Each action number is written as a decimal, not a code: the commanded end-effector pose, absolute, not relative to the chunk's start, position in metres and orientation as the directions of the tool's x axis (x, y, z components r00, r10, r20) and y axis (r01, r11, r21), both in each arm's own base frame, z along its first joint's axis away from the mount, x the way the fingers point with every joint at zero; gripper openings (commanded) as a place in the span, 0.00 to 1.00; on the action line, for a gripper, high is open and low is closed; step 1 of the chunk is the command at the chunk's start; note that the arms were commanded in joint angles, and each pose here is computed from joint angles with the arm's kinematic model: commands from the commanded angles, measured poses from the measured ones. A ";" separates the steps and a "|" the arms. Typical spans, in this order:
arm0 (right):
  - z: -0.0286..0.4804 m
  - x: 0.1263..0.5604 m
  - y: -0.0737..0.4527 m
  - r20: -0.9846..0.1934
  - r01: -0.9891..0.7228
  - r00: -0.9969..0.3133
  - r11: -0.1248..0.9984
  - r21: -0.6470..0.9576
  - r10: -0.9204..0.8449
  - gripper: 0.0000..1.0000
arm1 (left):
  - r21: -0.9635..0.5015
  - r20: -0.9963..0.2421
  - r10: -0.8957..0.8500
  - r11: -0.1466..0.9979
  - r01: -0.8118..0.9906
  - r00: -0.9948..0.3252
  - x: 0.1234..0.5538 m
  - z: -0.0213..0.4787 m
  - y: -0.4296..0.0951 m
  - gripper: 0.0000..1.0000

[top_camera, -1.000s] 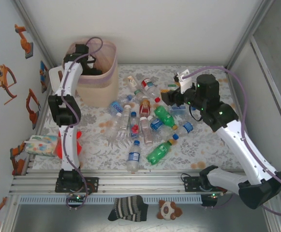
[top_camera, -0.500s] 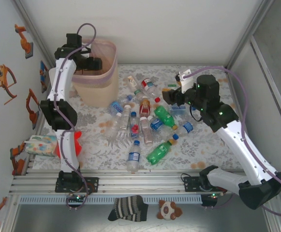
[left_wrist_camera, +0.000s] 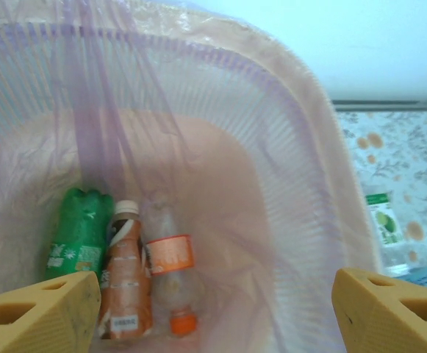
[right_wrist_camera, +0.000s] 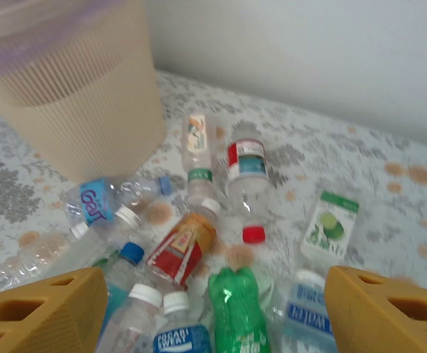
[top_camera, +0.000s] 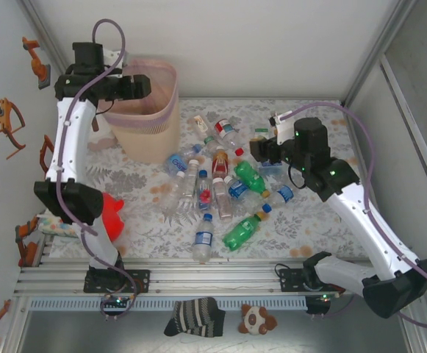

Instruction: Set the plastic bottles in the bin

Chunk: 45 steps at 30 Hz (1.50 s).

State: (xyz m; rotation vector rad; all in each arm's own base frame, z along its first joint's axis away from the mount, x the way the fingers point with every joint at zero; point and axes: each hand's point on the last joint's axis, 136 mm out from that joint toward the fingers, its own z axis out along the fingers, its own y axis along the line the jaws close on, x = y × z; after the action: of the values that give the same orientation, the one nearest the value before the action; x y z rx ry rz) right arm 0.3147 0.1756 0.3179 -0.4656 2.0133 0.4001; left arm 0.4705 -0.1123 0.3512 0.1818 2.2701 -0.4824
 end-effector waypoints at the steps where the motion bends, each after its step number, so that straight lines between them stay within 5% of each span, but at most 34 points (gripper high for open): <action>1: 0.295 0.312 0.160 -0.827 -0.371 -0.551 0.920 0.124 -0.111 0.77 | -0.371 -0.765 -0.102 0.876 0.307 -0.636 0.450 0.373 -0.123 0.82; 15: 0.230 0.281 0.150 -0.724 -0.314 -0.686 0.926 0.210 -0.068 0.75 | -0.551 -0.790 -0.344 0.762 0.341 -0.508 0.392 0.401 -0.132 0.81; 25: 0.183 0.273 0.117 -0.604 0.043 -0.764 0.952 0.303 0.227 0.77 | -0.554 -0.795 -0.336 0.742 0.378 -0.505 0.376 0.405 -0.157 0.80; 30: 0.164 0.269 0.094 -0.567 0.198 -0.764 0.948 0.250 0.309 0.68 | -0.576 -0.788 -0.358 0.717 0.394 -0.502 0.372 0.407 -0.167 0.80; 45: 0.122 0.282 0.070 -0.415 0.427 -0.764 0.870 0.249 0.494 0.67 | -0.549 -0.807 -0.322 0.718 0.428 -0.496 0.359 0.405 -0.168 0.81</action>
State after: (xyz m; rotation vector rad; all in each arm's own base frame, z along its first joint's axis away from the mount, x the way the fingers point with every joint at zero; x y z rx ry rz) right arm 0.2822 0.0791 0.1267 0.5647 2.5671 0.2015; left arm 0.3720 -0.1678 0.3903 0.0315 1.9315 -0.9017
